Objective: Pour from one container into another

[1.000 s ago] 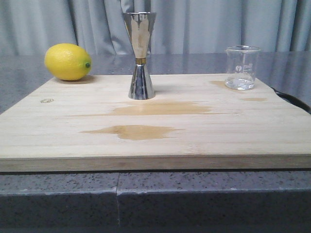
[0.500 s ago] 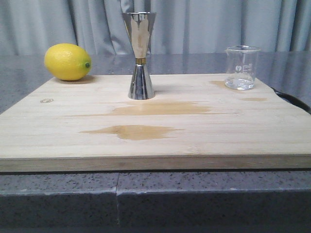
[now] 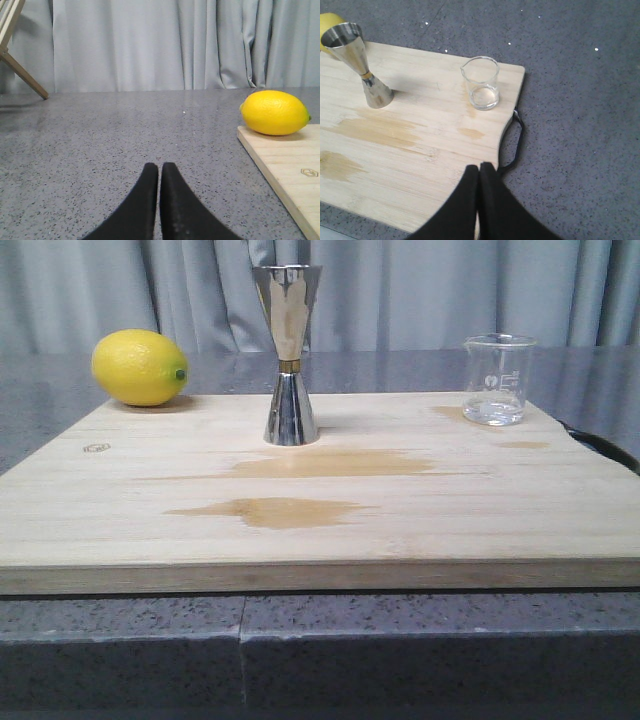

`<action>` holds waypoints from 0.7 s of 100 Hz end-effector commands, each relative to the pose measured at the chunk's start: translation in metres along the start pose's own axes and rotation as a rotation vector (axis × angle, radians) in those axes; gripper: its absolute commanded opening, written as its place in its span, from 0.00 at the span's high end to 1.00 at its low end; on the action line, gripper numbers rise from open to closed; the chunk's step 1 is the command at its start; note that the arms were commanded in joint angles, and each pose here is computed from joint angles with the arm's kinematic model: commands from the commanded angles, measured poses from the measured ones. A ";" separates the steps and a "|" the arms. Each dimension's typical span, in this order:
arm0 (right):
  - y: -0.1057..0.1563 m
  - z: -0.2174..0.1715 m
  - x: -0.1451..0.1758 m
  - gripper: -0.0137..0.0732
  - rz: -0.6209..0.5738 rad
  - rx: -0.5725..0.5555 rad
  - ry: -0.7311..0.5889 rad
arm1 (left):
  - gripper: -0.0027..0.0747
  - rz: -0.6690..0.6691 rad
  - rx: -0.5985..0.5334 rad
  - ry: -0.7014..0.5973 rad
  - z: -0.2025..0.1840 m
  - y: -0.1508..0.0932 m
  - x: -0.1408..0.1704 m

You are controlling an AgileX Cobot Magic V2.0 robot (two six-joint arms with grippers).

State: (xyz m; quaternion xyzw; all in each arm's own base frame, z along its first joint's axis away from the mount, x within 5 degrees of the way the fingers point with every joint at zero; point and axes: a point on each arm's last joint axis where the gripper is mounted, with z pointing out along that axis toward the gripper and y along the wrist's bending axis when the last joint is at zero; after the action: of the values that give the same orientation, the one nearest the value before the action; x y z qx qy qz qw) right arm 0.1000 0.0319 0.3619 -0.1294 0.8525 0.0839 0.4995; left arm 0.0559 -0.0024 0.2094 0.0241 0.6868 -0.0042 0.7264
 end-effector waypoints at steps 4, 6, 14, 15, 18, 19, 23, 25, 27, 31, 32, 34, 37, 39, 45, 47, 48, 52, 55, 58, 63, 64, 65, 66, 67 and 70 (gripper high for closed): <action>-0.006 -0.012 -0.005 0.93 -0.007 0.061 -0.140 | 0.99 -0.007 -0.013 -0.099 -0.002 0.001 -0.007; -0.007 -0.014 -0.002 0.93 0.000 0.077 -0.159 | 0.99 -0.007 -0.013 -0.099 -0.002 0.001 -0.007; -0.012 -0.019 0.008 0.93 0.020 0.146 -0.289 | 0.99 -0.007 -0.013 -0.099 -0.002 0.001 -0.007; -0.014 -0.019 0.009 0.93 0.024 0.159 -0.301 | 0.99 -0.007 -0.013 -0.099 -0.002 0.001 -0.007; -0.016 -0.017 0.017 0.93 0.030 0.186 -0.340 | 0.99 -0.007 -0.013 -0.099 -0.002 0.001 -0.007; -0.016 -0.019 0.018 0.93 0.029 0.194 -0.373 | 0.99 -0.007 -0.013 -0.099 -0.002 0.001 -0.007; -0.017 -0.018 0.028 0.93 0.032 0.228 -0.437 | 0.99 -0.007 -0.013 -0.099 -0.002 0.001 -0.007; -0.018 -0.016 0.034 0.93 0.035 0.241 -0.445 | 0.99 -0.007 -0.013 -0.099 -0.002 0.001 -0.007; -0.019 -0.015 0.040 0.93 0.035 0.252 -0.471 | 0.99 -0.007 -0.013 -0.099 -0.002 0.001 -0.007; -0.019 -0.015 0.049 0.93 0.032 0.268 -0.524 | 0.99 -0.007 -0.013 -0.099 -0.002 0.001 -0.007; -0.019 -0.012 0.054 0.93 0.033 0.270 -0.520 | 0.99 -0.007 -0.013 -0.099 -0.002 0.001 -0.007; -0.019 -0.011 0.061 0.93 0.031 0.274 -0.538 | 0.99 -0.007 -0.013 -0.099 -0.002 0.001 -0.007; -0.018 -0.010 0.069 0.93 0.028 0.281 -0.573 | 0.99 -0.007 -0.013 -0.099 -0.002 0.001 -0.007; -0.018 -0.007 0.076 0.93 0.029 0.284 -0.573 | 0.99 -0.007 -0.013 -0.099 -0.002 0.001 -0.007; -0.018 -0.004 0.092 0.93 0.025 0.294 -0.613 | 0.99 -0.007 -0.013 -0.099 -0.002 0.001 -0.007; -0.017 -0.002 0.098 0.93 0.024 0.296 -0.621 | 0.99 -0.007 -0.013 -0.099 -0.002 0.001 -0.007; -0.018 0.000 0.103 0.93 0.025 0.296 -0.615 | 0.99 -0.007 -0.013 -0.099 -0.002 0.001 -0.007; -0.017 0.003 0.112 0.93 0.023 0.299 -0.634 | 0.99 -0.007 -0.013 -0.099 -0.002 0.001 -0.007; -0.017 0.007 0.121 0.93 0.024 0.299 -0.629 | 0.99 -0.007 -0.013 -0.099 -0.002 0.001 -0.007; -0.017 0.009 0.128 0.93 0.022 0.300 -0.638 | 0.99 -0.007 -0.013 -0.099 -0.002 0.001 -0.007; -0.017 0.014 0.138 0.93 0.022 0.300 -0.642 | 0.99 -0.007 -0.013 -0.099 -0.002 0.001 -0.007; -0.017 0.015 0.139 0.93 0.022 0.300 -0.643 | 0.99 -0.007 -0.013 -0.099 -0.002 0.001 -0.007; -0.017 0.016 0.141 0.93 0.021 0.301 -0.649 | 0.99 -0.007 -0.013 -0.099 -0.002 0.001 -0.007; -0.017 0.016 0.142 0.93 0.021 0.301 -0.647 | 0.99 -0.007 -0.013 -0.099 -0.002 0.001 -0.007; -0.017 0.018 0.145 0.93 0.022 0.300 -0.642 | 0.99 -0.007 -0.013 -0.099 -0.002 0.001 -0.007; -0.017 0.020 0.149 0.93 0.021 0.301 -0.651 | 0.99 -0.007 -0.013 -0.099 -0.002 0.001 -0.007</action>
State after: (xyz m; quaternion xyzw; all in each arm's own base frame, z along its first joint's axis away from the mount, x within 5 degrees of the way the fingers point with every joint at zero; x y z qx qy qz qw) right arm 0.0547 0.0015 0.2174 -0.0117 0.7009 0.0069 0.7131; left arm 0.0559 -0.0024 0.2096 0.0240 0.6862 -0.0042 0.7270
